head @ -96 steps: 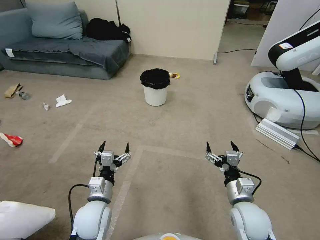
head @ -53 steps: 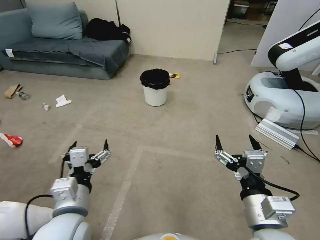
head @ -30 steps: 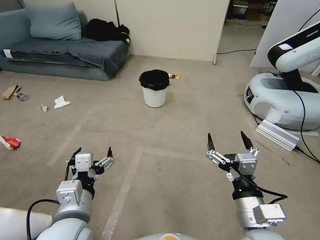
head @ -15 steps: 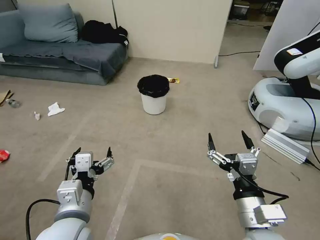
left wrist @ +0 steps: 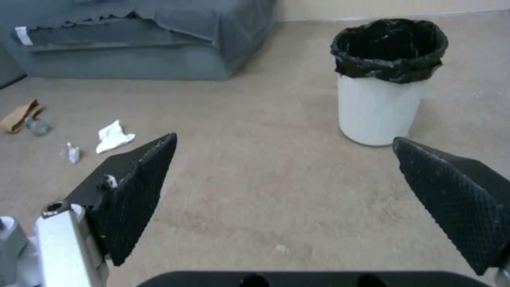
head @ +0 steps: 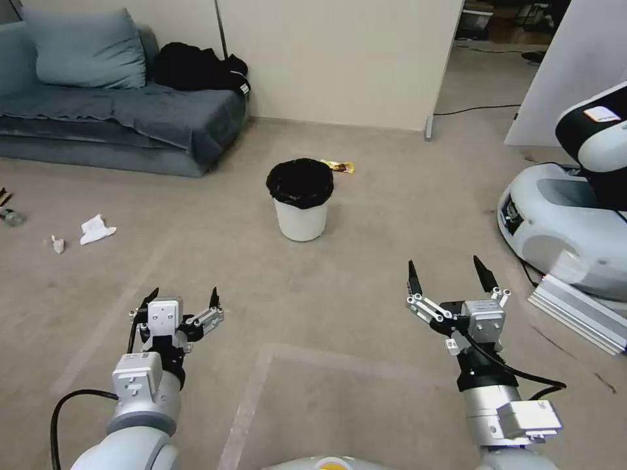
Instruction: Pick up the trash bin, then pick up the garbage from the floor and place it into the trash bin.
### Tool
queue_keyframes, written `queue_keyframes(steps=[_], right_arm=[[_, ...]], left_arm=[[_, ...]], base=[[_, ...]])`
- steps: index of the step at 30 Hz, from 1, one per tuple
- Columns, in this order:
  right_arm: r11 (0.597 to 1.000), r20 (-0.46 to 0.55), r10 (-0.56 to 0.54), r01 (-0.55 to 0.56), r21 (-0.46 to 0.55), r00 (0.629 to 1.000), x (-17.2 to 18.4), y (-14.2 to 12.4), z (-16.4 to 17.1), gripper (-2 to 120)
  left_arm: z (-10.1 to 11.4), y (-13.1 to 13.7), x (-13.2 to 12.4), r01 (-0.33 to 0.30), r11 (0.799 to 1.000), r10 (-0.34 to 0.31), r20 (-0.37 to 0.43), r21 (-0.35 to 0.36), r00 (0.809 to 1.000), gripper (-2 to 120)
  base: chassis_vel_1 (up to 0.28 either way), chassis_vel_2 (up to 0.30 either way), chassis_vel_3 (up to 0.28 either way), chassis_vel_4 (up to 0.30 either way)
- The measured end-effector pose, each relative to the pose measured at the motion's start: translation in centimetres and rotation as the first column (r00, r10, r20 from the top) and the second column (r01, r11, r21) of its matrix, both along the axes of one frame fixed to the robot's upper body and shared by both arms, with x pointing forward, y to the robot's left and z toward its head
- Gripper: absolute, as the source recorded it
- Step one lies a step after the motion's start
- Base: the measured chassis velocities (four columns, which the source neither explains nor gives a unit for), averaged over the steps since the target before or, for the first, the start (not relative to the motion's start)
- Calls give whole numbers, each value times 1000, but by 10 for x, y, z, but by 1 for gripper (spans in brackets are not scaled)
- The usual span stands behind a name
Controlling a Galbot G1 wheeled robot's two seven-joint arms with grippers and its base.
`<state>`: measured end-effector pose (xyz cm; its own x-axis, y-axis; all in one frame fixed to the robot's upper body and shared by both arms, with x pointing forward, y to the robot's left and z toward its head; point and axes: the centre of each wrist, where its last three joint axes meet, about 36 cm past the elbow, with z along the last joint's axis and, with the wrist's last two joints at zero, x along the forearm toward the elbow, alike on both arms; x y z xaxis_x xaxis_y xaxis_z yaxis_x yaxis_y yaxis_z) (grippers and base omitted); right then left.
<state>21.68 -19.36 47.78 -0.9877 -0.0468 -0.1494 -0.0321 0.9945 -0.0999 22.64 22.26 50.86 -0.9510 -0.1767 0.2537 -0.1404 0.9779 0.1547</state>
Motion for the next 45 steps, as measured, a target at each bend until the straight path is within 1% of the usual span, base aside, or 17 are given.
queue_keyframes(steps=[26, 32, 45], right_arm=[[1000, -6, -6, 6, -8, 1000, 0, -2, 0, 100], [1000, -19, 0, 0, -14, 1000, 0, -1, -5, 100], [1000, -35, 11, -12, -21, 999, 1, 3, -11, 100]], left_arm=[[0, -2, 0, -6, 1000, 6, 7, -1, 1000, 99], [-1, -3, -1, -6, 1000, 6, 4, -2, 1000, 99], [-1, -5, 0, 17, 1000, -17, 11, -1, 1000, 99]], base=[[-141, 144, 144, -141], [-161, 161, 145, -166], [-178, 168, 176, -171]])
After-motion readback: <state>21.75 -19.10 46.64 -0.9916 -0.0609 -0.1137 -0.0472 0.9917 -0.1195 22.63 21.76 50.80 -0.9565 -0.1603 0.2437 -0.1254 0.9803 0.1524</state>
